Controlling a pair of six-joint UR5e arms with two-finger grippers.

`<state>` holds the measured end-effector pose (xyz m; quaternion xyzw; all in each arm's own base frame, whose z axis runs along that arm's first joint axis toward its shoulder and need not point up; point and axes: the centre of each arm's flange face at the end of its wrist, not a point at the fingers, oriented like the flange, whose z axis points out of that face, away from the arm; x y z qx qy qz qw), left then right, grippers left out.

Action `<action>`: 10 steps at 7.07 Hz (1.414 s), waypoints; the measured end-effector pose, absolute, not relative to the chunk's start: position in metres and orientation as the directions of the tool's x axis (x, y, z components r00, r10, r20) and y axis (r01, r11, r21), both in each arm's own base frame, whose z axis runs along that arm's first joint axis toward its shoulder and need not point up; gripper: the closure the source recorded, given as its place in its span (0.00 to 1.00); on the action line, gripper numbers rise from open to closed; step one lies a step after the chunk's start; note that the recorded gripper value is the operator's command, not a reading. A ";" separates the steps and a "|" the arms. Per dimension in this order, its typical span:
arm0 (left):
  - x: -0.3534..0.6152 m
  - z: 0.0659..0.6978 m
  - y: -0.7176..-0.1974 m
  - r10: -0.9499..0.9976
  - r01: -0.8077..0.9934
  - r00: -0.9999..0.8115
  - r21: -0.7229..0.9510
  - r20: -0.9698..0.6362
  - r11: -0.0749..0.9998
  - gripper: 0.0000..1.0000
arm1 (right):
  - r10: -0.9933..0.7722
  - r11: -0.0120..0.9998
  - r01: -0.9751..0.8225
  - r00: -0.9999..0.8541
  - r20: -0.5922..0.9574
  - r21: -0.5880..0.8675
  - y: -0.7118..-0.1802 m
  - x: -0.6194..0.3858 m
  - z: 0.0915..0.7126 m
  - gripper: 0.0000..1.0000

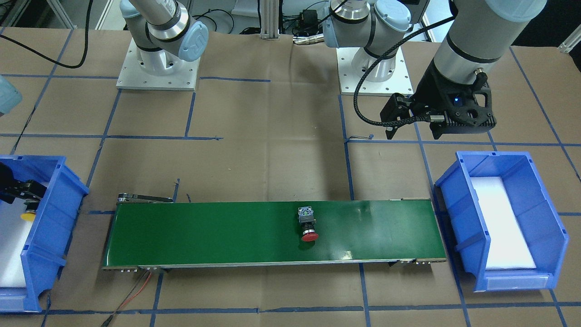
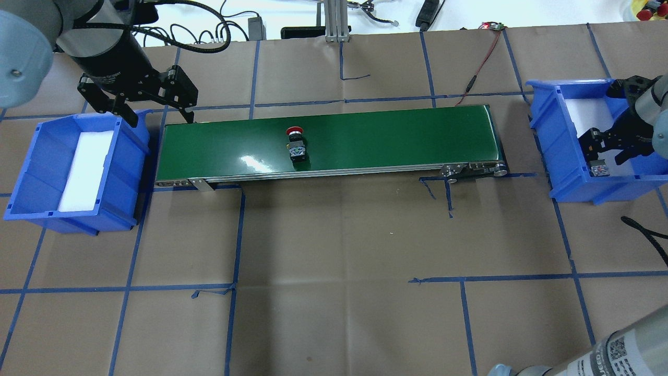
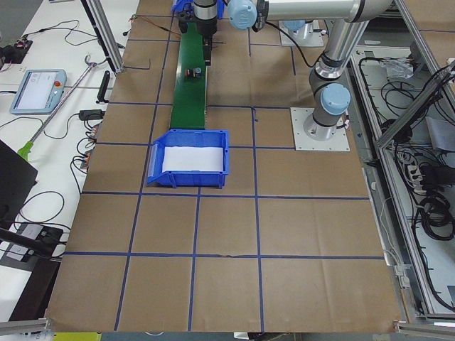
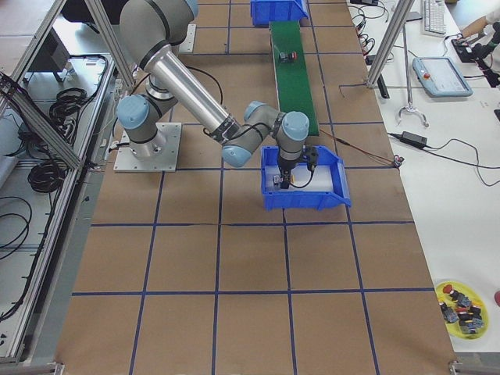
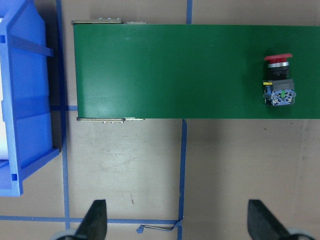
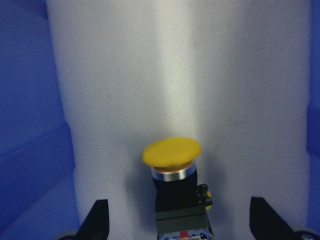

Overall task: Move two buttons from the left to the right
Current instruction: 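Open the right gripper and move it back over the conveyor's far end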

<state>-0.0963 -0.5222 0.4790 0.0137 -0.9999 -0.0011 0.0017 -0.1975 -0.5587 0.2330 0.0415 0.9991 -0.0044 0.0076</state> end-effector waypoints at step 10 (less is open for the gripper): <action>-0.096 0.478 -0.521 -0.028 -0.028 -1.000 0.005 0.003 1.000 0.01 | -0.130 0.978 -0.112 -0.987 -0.094 -0.176 -0.614 0.000 0.409 0.00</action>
